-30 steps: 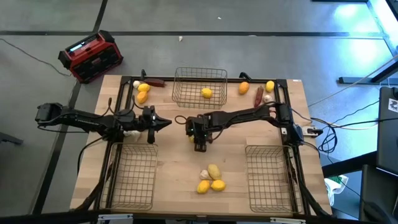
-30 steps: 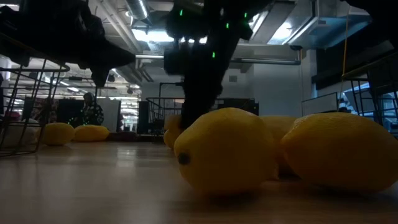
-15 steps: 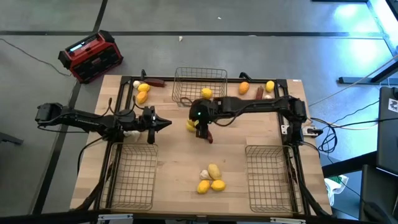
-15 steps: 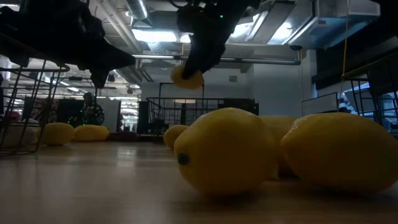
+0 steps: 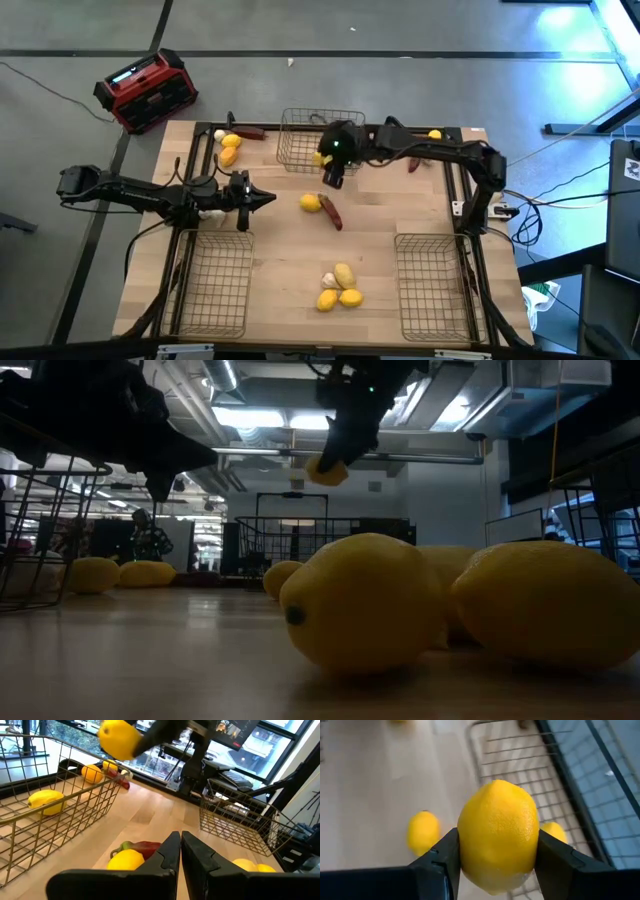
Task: Sort produce into baskets
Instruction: Put the lemon into the top wire basket
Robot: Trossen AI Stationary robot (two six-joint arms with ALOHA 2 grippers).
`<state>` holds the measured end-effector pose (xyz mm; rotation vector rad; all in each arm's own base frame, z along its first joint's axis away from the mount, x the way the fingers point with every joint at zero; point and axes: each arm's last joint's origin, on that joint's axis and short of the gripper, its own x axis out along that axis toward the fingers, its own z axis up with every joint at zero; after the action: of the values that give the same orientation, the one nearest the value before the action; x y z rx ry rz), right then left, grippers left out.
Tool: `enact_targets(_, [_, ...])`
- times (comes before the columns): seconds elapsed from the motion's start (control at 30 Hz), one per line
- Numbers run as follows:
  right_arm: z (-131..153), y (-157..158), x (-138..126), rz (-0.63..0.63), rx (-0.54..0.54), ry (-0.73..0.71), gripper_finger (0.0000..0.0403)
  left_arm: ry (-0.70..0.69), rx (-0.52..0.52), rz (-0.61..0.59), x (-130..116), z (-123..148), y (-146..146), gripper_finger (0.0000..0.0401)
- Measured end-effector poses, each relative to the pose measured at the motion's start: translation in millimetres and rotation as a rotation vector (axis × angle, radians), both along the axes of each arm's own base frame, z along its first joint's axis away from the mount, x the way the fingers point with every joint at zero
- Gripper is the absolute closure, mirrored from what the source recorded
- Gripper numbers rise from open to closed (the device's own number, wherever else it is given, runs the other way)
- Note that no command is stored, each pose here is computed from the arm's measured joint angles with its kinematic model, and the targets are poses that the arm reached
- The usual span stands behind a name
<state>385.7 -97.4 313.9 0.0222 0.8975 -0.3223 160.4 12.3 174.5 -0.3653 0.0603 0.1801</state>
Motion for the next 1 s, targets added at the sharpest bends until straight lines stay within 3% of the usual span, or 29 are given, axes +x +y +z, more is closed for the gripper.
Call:
enact_targets(0.63, [-4.5, -88.8, -27.1, -0.222, 0.006, -0.022, 0.0221, 0.004, 0.000, 0.001, 0.0, -0.3, 0.0, 0.0388])
enact_targets(1.0, [-39.1, -114.3, -19.1, -0.254, 0.072, 0.022, 0.0221, 0.027, -0.002, 0.001, -0.3, -2.6, 0.0, 0.0388])
